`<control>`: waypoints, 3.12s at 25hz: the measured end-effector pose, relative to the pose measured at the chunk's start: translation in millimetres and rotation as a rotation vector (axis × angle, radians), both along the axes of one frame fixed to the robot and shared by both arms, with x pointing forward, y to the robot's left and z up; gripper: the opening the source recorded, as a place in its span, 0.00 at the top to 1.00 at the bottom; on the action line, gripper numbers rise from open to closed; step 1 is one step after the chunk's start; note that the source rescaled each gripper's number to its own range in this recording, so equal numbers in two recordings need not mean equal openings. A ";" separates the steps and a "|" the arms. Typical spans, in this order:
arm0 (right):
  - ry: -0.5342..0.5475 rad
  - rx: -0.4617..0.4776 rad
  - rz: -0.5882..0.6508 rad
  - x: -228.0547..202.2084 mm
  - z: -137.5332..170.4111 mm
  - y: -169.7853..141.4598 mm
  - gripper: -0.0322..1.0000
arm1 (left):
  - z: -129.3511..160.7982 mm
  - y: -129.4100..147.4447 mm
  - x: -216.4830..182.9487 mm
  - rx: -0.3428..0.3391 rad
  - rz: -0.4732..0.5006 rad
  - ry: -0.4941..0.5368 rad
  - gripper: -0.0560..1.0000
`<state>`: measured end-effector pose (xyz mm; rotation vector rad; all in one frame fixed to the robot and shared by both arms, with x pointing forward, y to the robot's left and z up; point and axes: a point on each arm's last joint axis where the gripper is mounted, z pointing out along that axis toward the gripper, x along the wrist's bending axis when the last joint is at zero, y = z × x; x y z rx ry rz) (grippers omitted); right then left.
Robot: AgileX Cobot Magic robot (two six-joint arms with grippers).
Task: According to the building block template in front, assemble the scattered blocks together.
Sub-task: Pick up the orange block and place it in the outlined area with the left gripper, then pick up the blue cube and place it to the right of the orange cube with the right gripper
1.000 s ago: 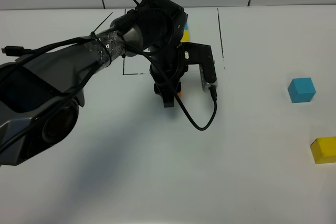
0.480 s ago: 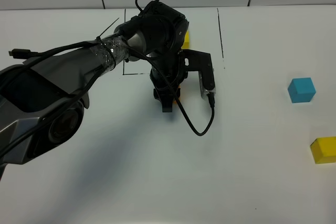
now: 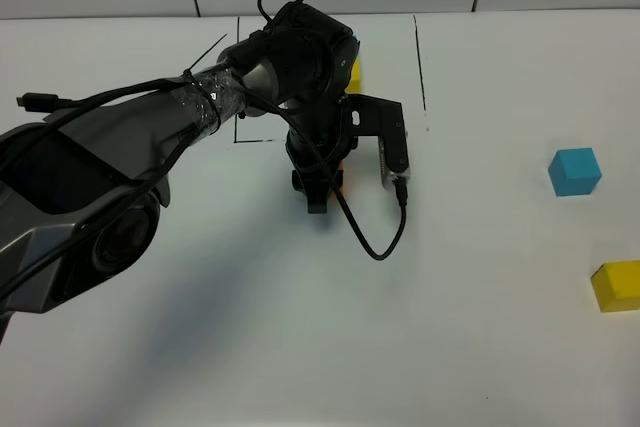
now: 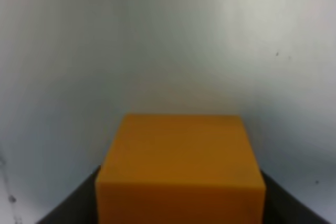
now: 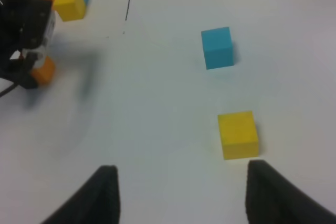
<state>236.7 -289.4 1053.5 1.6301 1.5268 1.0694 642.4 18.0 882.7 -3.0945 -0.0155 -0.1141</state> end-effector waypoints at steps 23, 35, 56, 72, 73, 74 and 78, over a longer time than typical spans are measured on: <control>0.000 0.000 0.000 0.0 0.0 0.0 0.81 | 110.0 12.8 -8.2 -0.215 0.272 -0.069 0.00; 0.000 0.000 0.000 0.0 0.0 0.0 0.81 | 156.6 77.4 15.7 -0.313 0.627 -0.136 0.02; 0.000 0.000 0.000 0.0 0.0 0.0 0.81 | 199.7 221.8 -44.1 -0.382 1.106 -0.201 0.13; 0.000 0.000 0.000 0.0 0.0 0.0 0.81 | 264.6 267.3 -251.9 -0.703 1.296 -0.578 0.14; 0.000 0.000 0.000 0.0 0.0 0.0 0.81 | 263.9 268.3 -260.2 -0.720 1.303 -0.587 0.14; 0.000 0.000 0.000 0.0 0.0 0.0 0.81 | 261.6 269.1 -266.7 -0.729 1.309 -0.590 0.14; 0.000 0.000 0.000 0.0 0.0 0.0 0.81 | 251.7 271.9 -293.0 -0.762 1.317 -0.604 0.15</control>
